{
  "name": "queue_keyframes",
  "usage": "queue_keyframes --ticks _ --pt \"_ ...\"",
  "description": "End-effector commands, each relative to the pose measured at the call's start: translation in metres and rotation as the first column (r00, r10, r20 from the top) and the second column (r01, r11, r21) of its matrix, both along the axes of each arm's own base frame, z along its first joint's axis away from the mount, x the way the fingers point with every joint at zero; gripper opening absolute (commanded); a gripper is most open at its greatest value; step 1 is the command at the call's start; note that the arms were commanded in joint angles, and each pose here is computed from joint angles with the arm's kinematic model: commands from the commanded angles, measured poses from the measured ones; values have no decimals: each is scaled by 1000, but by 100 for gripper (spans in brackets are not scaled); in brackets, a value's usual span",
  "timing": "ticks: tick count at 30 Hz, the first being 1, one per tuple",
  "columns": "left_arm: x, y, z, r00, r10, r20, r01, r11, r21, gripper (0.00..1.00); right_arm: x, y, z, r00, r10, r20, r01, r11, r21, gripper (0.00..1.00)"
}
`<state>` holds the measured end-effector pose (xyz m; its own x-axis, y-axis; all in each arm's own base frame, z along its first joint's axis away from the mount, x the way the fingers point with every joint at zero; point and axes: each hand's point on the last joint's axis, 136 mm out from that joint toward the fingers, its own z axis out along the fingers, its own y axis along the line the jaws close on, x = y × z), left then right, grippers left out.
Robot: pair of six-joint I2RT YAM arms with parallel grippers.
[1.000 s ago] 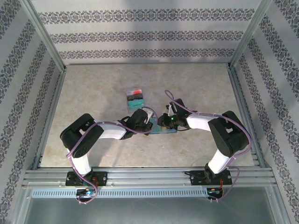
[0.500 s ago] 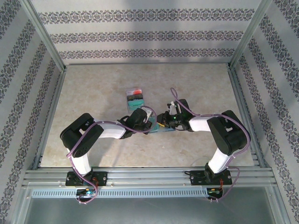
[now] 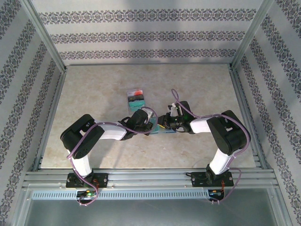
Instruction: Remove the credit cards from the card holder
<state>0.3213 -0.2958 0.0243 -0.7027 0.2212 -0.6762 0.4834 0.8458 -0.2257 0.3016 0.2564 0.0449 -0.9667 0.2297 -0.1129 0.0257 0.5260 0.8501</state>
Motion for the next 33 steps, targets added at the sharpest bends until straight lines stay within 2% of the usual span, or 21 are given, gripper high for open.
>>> queue_keyframes --ticks 1,16,28,33 --pt "-10 9 -21 998 22 -60 -20 999 32 5 -2 4 17 998 38 44 -41 997 71 16" --pt "-11 11 -21 997 33 -63 -31 999 37 5 0 -14 19 999 -21 46 16 994 106 14" --pt "-10 11 -20 998 25 -56 -22 999 43 5 -1 -30 6 998 -55 27 54 998 41 6" --pt "-9 11 -14 999 23 -41 -21 999 44 5 -3 -38 -4 998 -57 17 57 998 -37 5"
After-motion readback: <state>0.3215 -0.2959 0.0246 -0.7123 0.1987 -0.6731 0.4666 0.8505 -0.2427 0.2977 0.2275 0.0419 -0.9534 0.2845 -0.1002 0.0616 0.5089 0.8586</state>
